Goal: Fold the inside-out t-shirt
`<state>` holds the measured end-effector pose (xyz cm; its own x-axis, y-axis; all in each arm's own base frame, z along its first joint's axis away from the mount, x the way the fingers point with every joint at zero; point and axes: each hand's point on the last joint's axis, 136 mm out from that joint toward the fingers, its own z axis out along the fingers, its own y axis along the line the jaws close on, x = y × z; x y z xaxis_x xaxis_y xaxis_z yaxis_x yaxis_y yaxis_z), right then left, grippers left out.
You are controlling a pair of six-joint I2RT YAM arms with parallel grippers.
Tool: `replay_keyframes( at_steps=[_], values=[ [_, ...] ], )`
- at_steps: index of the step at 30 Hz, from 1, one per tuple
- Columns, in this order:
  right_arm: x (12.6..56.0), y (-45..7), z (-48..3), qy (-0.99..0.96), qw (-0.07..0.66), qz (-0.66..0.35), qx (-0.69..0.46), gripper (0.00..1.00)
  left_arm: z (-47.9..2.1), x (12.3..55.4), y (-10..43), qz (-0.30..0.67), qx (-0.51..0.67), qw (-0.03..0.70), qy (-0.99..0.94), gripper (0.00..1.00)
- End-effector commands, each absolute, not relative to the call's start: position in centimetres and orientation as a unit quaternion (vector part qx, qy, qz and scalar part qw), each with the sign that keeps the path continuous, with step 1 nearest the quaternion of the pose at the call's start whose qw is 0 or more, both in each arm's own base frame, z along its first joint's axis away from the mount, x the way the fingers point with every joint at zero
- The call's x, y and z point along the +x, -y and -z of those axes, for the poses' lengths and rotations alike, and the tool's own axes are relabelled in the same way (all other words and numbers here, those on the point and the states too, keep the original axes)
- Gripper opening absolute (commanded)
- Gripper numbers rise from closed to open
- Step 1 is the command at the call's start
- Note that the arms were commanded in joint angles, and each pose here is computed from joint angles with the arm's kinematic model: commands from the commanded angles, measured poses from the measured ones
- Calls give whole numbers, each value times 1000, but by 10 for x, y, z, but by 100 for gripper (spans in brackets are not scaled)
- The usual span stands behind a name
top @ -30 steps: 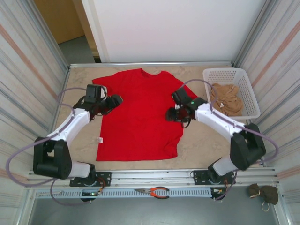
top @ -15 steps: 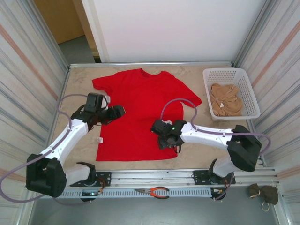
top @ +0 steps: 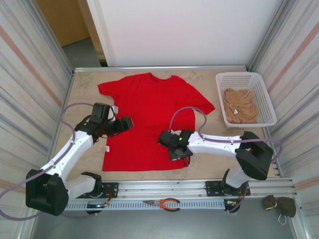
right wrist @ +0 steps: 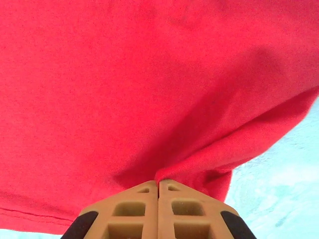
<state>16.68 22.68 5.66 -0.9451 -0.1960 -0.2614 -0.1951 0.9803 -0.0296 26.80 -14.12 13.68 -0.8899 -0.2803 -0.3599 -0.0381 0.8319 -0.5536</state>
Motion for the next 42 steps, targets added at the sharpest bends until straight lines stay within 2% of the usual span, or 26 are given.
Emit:
replay_keyframes(
  at_steps=[1,10,21,32,42],
  values=[
    [183,-219,-95,-982,174,-36,-65,0,-135,256,145,254,-31,229,-939,70],
    [196,-198,-139,-969,204,-141,4,0,-128,227,195,175,166,290,-926,70],
    [196,-192,-139,-967,205,-150,16,0,-125,174,278,165,332,385,-845,71],
    [196,-194,-141,-965,206,-162,19,0,-87,138,328,126,421,357,-824,72],
    [195,-192,-143,-963,208,-168,24,0,-56,146,325,70,421,343,-837,72]
  ],
)
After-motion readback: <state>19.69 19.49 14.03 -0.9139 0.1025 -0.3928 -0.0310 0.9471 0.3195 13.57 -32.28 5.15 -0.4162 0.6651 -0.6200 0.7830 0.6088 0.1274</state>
